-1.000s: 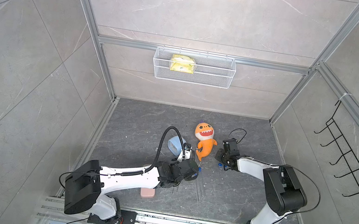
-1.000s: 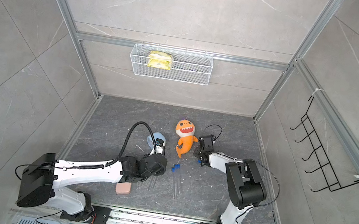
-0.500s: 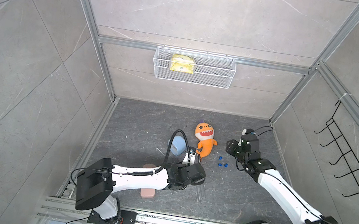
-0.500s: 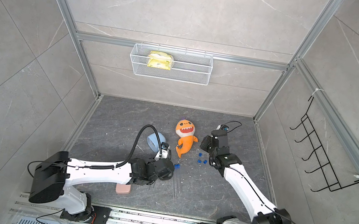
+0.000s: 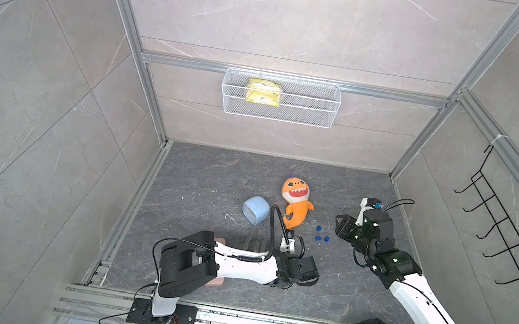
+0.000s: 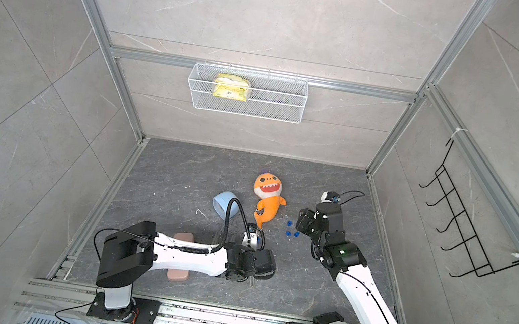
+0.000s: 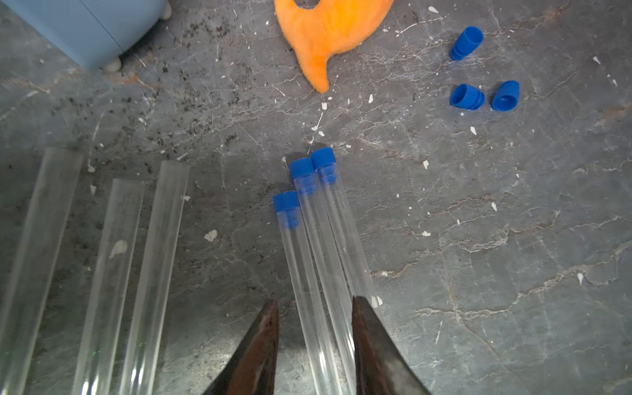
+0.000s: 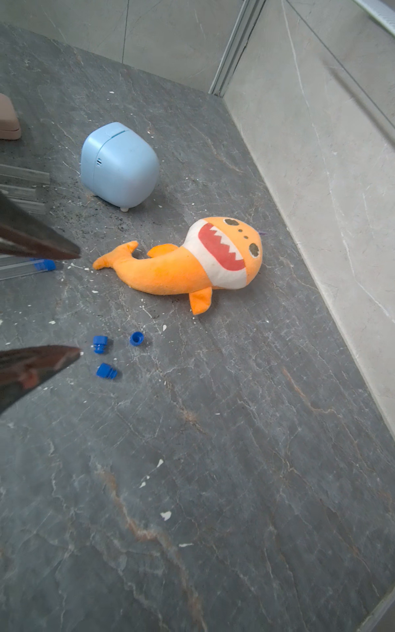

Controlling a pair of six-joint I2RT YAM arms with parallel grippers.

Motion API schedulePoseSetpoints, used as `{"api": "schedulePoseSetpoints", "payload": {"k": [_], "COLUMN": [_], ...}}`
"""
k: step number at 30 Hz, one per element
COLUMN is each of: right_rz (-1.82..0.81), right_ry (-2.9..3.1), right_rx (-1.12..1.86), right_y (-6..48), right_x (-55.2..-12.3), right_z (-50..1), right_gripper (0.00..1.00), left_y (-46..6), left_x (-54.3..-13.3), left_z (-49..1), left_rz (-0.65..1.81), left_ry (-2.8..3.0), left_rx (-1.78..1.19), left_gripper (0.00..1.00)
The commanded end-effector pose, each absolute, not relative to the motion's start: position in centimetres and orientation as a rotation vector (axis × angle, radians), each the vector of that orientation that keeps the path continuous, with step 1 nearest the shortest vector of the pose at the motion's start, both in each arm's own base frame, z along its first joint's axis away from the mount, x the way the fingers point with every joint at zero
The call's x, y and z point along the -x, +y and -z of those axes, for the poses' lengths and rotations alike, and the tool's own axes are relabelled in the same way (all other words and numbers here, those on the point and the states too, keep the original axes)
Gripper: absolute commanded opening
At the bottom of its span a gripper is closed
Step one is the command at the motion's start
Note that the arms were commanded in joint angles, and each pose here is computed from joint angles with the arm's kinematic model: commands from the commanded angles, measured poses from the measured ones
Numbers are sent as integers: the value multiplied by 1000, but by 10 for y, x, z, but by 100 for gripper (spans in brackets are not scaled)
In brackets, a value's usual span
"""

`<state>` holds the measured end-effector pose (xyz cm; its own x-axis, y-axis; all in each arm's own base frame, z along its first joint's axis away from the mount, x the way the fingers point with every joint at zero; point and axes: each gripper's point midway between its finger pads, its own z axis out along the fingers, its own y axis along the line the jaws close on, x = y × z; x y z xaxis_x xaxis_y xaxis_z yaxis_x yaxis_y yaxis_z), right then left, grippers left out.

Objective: Remove stoppers from test tubes
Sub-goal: Move the test tube to the center of the board.

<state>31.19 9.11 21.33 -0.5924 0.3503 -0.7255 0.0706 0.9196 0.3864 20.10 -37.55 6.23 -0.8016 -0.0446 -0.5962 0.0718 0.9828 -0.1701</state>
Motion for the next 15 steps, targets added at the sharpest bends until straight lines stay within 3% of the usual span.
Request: {"api": "schedulePoseSetpoints", "payload": {"k": [1, 15], "right_rz": [-401, -419], "right_ry": [2217, 2225], "right_rx": [-276, -271], "right_y": [92, 97], "right_x": [-305, -311], "right_z": [-204, -200], "right_gripper": [45, 45], "left_y": [-371, -370], "left_x": [-205, -213], "left_z": [-56, -34], "left_rz": [280, 317], "left_ry": [2520, 2622], "left_rx": [92, 108], "left_gripper": [37, 33]}}
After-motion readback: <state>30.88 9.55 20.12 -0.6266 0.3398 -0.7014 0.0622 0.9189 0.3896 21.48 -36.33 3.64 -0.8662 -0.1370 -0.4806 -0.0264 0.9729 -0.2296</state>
